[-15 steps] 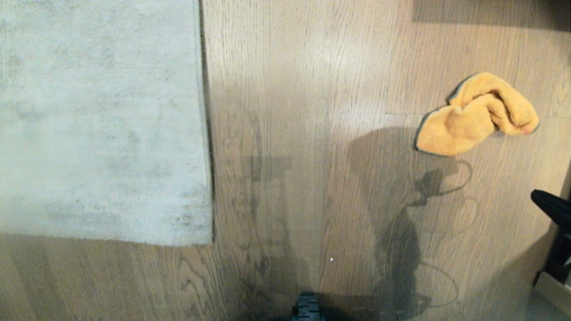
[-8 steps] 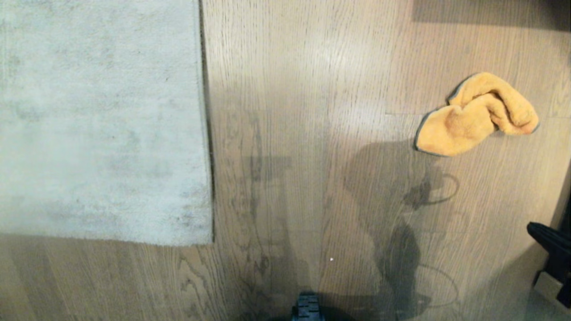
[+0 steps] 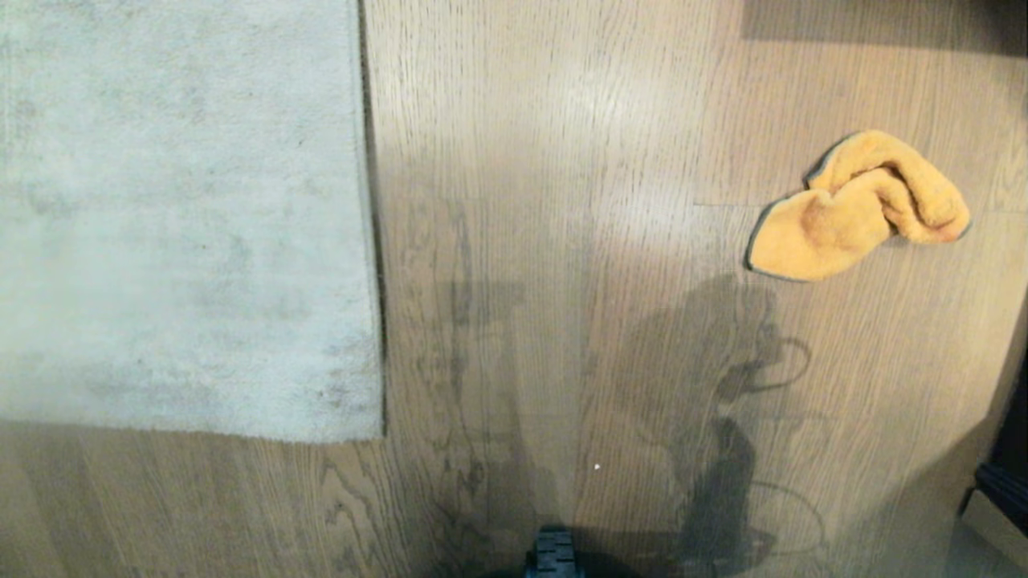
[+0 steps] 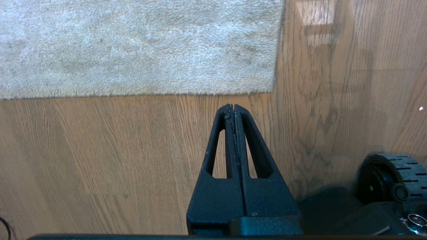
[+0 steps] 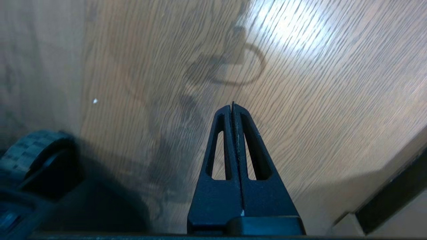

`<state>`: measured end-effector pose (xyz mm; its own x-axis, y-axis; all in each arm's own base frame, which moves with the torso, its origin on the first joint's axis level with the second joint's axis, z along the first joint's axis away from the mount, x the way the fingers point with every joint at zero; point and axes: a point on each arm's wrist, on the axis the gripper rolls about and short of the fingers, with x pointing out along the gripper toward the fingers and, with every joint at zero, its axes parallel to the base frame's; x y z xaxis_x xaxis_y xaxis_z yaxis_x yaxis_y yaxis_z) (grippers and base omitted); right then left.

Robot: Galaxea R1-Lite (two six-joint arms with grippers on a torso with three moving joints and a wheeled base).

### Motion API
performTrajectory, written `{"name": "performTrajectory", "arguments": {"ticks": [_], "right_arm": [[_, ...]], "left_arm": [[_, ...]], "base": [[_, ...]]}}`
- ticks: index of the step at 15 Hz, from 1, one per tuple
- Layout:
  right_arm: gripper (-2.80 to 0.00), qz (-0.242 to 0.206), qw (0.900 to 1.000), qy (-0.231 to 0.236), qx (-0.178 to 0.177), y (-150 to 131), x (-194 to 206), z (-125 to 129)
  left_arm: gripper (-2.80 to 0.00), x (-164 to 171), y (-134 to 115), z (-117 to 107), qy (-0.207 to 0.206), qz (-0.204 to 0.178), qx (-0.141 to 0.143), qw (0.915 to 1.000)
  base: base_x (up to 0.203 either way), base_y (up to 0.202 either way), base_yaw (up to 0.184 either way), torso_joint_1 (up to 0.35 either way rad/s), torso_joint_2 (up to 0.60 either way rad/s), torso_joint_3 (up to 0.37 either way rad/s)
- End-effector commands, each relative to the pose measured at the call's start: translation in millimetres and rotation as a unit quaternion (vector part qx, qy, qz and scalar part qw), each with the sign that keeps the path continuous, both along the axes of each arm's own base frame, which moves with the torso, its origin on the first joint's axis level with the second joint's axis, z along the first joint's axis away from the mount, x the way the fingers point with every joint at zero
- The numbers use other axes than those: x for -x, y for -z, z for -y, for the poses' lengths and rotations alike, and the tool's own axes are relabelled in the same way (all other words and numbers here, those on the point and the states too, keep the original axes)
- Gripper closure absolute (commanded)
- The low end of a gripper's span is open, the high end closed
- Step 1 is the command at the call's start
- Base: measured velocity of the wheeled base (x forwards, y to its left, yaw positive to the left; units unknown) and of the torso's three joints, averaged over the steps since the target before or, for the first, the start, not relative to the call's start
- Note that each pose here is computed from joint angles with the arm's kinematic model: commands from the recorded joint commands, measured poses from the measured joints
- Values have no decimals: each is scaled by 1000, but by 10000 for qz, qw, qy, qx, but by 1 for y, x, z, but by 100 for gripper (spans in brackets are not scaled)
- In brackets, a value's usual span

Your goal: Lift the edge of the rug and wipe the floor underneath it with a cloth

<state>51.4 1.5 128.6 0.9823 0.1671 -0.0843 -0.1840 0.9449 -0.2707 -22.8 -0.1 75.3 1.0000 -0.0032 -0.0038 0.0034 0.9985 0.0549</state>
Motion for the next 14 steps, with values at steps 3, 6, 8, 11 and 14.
{"name": "performTrajectory", "arguments": {"ticks": [3, 6, 8, 11, 14], "right_arm": [[0, 261, 9996, -36, 33, 9, 29, -2], [0, 14, 9997, 253, 48, 26, 44, -2], [0, -120, 9988, 477, 81, 34, 50, -1], [0, -294, 9983, 500, 108, 43, 57, 0], [0, -167, 9988, 449, 31, 47, 62, 0]], "left_arm": [[0, 0, 0, 0, -1, -1, -2, 10000], [0, 0, 0, 0, -1, -4, -2, 10000], [0, 0, 0, 0, -1, 4, -2, 10000], [0, 0, 0, 0, -1, 4, -2, 10000], [0, 0, 0, 0, -6, -1, -2, 10000]], "base": [[0, 0, 0, 0, 0, 0], [0, 0, 0, 0, 0, 0], [0, 0, 0, 0, 0, 0], [0, 0, 0, 0, 0, 0], [0, 0, 0, 0, 0, 0]]}}
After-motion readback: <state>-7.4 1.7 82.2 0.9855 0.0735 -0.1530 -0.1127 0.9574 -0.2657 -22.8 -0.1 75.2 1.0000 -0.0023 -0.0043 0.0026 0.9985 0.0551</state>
